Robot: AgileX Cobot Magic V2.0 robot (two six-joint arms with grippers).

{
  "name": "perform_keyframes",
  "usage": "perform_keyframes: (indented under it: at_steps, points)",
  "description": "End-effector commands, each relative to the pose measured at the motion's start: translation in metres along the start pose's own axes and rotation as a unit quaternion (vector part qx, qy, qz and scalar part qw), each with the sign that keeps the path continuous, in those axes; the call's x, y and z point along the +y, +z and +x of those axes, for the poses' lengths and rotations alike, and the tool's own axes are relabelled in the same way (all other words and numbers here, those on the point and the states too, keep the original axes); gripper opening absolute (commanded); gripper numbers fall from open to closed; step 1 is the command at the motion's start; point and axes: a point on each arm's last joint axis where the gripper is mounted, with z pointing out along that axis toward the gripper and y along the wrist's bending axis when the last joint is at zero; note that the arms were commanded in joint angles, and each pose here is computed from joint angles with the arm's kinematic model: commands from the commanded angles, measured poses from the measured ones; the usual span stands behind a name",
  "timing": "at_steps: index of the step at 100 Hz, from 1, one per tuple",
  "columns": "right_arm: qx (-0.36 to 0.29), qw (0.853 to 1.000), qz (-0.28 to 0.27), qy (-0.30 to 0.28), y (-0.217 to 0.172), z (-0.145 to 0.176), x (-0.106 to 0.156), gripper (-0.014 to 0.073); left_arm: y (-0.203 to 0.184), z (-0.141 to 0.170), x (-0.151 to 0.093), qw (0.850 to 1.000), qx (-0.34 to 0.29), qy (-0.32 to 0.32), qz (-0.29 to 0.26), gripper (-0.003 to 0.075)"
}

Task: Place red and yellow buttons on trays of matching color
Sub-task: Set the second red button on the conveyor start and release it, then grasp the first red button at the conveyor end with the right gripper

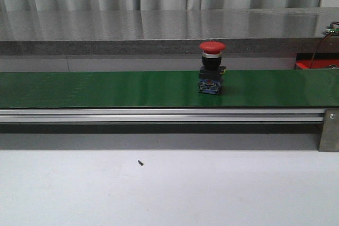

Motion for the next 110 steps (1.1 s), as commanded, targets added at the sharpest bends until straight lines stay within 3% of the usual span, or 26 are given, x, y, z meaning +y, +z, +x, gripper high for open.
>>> perform_keyframes:
  at_steps: [1, 37, 54, 83, 106, 110]
  points:
    - [-0.038, 0.999, 0.010, -0.002, -0.005, -0.011, -0.001, -0.0061, -0.042, -0.012, -0.014, 0.997, -0.075, 0.006, 0.019, 0.0589]
    - [-0.038, 0.999, 0.010, -0.002, -0.005, -0.011, -0.001, -0.0061, -0.124, -0.003, -0.037, 0.985, -0.168, 0.038, 0.024, 0.0584]
    - [-0.038, 0.999, 0.010, -0.002, -0.005, -0.011, -0.001, -0.0061, -0.164, 0.017, -0.053, 0.972, -0.223, 0.072, 0.033, 0.0514]
    - [-0.048, 0.999, 0.008, 0.005, -0.005, -0.013, -0.001, -0.0061, -0.186, 0.090, -0.071, 0.949, -0.302, 0.085, 0.040, 0.0279]
    - [-0.049, 0.999, 0.006, 0.008, -0.005, -0.013, 0.000, -0.0061, -0.169, 0.148, -0.076, 0.954, -0.288, 0.082, 0.037, -0.0003]
    - [-0.050, 0.999, 0.003, 0.011, -0.005, -0.013, 0.000, -0.0061, -0.165, 0.154, -0.078, 0.953, -0.284, 0.093, 0.038, -0.0017]
